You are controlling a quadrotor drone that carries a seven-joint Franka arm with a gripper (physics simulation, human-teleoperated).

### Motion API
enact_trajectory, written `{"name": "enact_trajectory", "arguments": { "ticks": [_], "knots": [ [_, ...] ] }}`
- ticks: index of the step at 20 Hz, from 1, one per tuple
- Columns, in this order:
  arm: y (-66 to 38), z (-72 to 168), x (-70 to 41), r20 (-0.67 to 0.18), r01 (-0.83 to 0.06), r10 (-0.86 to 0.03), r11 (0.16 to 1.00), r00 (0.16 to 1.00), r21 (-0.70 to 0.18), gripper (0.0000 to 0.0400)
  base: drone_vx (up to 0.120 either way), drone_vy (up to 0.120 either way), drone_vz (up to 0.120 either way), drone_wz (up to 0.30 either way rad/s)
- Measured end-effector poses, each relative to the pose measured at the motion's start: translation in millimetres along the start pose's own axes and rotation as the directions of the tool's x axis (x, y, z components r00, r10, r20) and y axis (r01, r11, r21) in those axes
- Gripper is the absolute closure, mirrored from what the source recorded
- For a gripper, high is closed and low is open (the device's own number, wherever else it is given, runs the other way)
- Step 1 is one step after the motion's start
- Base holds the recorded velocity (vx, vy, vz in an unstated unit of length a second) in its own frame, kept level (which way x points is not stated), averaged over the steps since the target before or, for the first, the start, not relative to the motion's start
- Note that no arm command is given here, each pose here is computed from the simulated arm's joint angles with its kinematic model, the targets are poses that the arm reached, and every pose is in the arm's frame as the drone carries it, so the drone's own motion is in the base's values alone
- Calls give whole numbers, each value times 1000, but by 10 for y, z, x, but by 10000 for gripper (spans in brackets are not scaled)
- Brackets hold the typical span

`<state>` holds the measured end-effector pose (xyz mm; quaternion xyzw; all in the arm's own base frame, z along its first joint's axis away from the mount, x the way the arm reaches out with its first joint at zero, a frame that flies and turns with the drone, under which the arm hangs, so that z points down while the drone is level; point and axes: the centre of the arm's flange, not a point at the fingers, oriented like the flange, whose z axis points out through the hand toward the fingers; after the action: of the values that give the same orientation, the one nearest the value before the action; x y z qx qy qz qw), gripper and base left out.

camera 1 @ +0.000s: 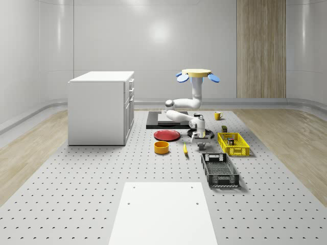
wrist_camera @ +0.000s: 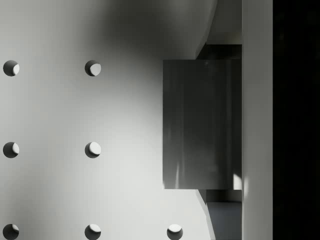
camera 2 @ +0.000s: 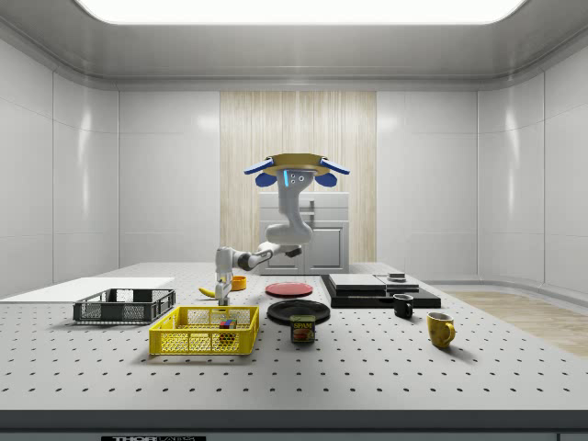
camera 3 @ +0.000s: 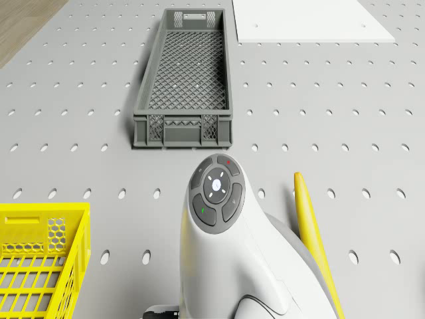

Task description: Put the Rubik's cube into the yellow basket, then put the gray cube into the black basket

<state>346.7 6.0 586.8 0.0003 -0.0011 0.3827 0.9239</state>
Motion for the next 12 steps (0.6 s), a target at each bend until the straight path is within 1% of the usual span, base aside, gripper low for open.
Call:
{"name": "enact_trajectory", "arguments": {
  "ticks": [4,7,8,12],
  "knots": [
    [0,-3,0,0,0,0,1000,1000,0,148,0,0,0,0],
    [0,-67,0,0,0,0,1000,1000,0,149,0,0,0,0],
    [0,-100,0,0,0,0,1000,1000,0,149,0,0,40,0],
    [0,-234,-1,0,0,0,1000,1000,0,150,0,0,120,0]
  ]
}}
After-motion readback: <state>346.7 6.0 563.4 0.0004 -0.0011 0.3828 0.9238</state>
